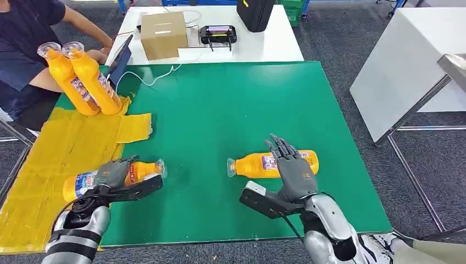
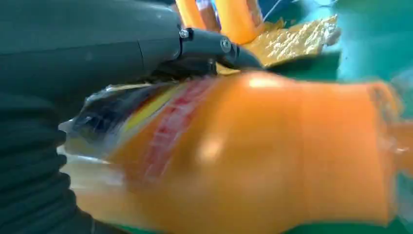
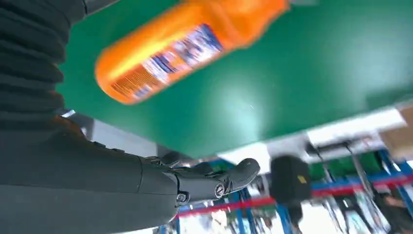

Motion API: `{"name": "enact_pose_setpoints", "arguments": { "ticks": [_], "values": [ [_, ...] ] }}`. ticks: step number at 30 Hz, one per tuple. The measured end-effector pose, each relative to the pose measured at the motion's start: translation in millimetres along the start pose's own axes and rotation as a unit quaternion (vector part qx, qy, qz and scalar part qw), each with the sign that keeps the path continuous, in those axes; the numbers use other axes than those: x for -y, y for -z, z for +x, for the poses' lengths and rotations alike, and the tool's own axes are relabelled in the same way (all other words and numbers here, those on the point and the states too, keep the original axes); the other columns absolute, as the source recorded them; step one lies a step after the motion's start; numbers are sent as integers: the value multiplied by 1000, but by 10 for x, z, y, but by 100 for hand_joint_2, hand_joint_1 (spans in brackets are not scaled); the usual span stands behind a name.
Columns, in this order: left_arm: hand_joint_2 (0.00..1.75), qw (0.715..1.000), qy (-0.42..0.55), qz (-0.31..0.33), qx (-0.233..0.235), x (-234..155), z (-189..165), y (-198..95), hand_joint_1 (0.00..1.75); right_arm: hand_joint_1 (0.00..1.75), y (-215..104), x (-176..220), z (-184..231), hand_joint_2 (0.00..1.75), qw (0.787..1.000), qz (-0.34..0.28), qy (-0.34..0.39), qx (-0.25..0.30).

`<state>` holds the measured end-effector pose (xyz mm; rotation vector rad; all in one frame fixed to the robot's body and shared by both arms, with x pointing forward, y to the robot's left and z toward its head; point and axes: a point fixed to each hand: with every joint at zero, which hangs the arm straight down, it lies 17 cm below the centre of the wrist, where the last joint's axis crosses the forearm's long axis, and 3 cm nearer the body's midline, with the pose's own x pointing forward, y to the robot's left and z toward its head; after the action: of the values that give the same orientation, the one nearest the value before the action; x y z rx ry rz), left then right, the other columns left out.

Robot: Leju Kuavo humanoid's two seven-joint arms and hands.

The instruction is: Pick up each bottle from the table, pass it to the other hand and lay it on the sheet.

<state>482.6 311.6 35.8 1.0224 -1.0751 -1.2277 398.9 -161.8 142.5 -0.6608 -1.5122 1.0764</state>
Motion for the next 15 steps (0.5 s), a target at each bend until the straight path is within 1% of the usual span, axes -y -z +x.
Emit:
{"name": "enact_pose_setpoints", "arguments": {
  "ticks": [3, 6, 10, 12, 13, 15],
  "values": [
    [0, 1000, -18, 6, 13, 26, -1, 11, 0, 0, -36, -122, -259, 175, 999, 30, 0, -19],
    [0, 1000, -27, 7, 13, 38, -27, 13, 0, 0, -67, -154, -477, 175, 999, 40, -7, -35],
    [0, 998, -62, 8, 32, 28, 39, 8, 0, 0, -113, -205, -705, 175, 997, 57, -21, -52],
    [0, 992, -113, 8, 52, -2, 147, -23, 0, 0, -134, -206, -846, 175, 996, 61, -28, -64],
    [0, 986, -156, 10, 65, -43, 235, -65, 0, 0, -150, -201, -954, 175, 995, 63, -33, -74],
    [0, 975, -206, 15, 82, -101, 396, -156, 0, 0, -171, -182, -1120, 175, 993, 63, -45, -91]
  ]
}}
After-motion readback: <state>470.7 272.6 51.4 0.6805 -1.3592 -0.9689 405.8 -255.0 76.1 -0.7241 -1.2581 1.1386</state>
